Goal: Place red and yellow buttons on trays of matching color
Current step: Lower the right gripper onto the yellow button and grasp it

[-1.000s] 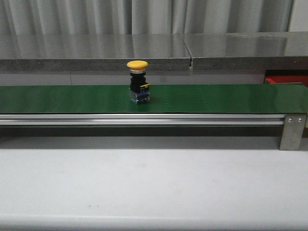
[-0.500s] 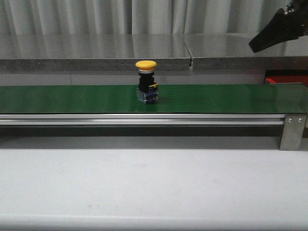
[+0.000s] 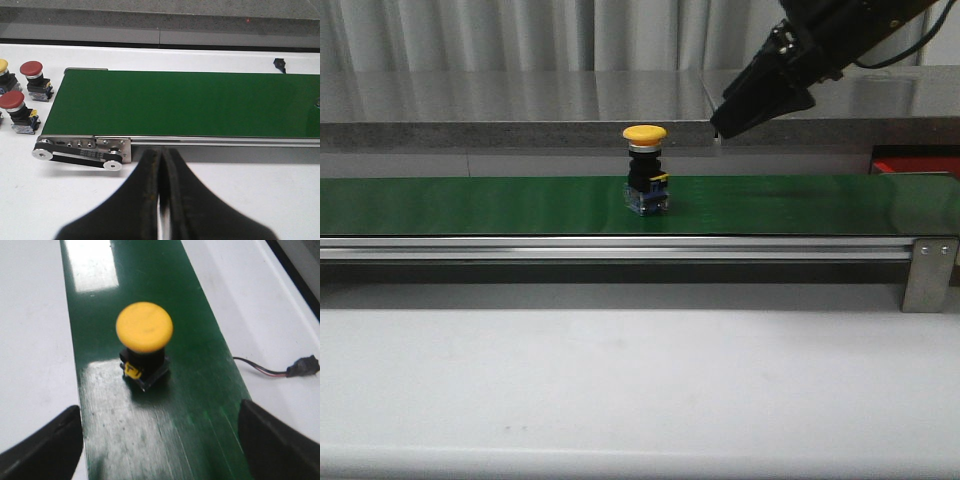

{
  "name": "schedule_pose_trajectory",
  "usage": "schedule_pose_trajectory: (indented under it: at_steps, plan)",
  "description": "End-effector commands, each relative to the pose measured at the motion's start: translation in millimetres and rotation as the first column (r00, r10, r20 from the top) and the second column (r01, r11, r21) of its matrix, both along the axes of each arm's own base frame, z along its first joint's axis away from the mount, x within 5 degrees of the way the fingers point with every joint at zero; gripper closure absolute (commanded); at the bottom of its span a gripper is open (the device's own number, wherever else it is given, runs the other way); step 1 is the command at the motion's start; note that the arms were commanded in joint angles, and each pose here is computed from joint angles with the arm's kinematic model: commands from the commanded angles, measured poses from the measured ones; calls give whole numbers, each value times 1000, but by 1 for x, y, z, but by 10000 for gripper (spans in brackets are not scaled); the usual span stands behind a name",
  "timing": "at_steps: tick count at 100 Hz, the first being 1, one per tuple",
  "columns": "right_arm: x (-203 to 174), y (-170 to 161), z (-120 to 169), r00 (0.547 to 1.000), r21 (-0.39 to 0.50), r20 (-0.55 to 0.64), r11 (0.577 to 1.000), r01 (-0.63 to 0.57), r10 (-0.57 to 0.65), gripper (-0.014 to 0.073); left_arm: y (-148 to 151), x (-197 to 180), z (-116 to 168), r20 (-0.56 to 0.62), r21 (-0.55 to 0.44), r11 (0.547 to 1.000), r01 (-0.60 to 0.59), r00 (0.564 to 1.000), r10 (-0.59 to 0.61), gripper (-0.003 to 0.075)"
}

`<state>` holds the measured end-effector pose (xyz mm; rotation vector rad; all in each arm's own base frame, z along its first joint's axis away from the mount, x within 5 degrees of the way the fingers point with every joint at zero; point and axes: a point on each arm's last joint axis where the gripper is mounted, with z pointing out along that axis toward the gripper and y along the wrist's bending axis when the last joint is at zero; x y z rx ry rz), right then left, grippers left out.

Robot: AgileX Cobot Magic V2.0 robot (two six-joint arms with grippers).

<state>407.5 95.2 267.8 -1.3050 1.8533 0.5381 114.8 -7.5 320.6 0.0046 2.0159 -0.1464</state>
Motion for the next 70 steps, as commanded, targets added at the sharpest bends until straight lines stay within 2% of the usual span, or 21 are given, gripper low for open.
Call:
schedule_pose_trajectory:
  at_steps: [1,29,47,70]
  plan:
    - [-3,12,25,996,34,93,999,-16,12,-28,0,2,15,95,-20,1000,-14,995,16,741]
    - [2,37,5,997,29,77,999,-35,33,-28,0,2,15,95,-20,1000,-14,995,16,741]
    - [6,39,6,995,82,99,997,-8,0,-28,0,2,15,95,-20,1000,-14,995,16,741]
    - [12,36,7,989,73,136,996,54,-63,-28,0,2,15,95,-20,1000,-14,995,16,741]
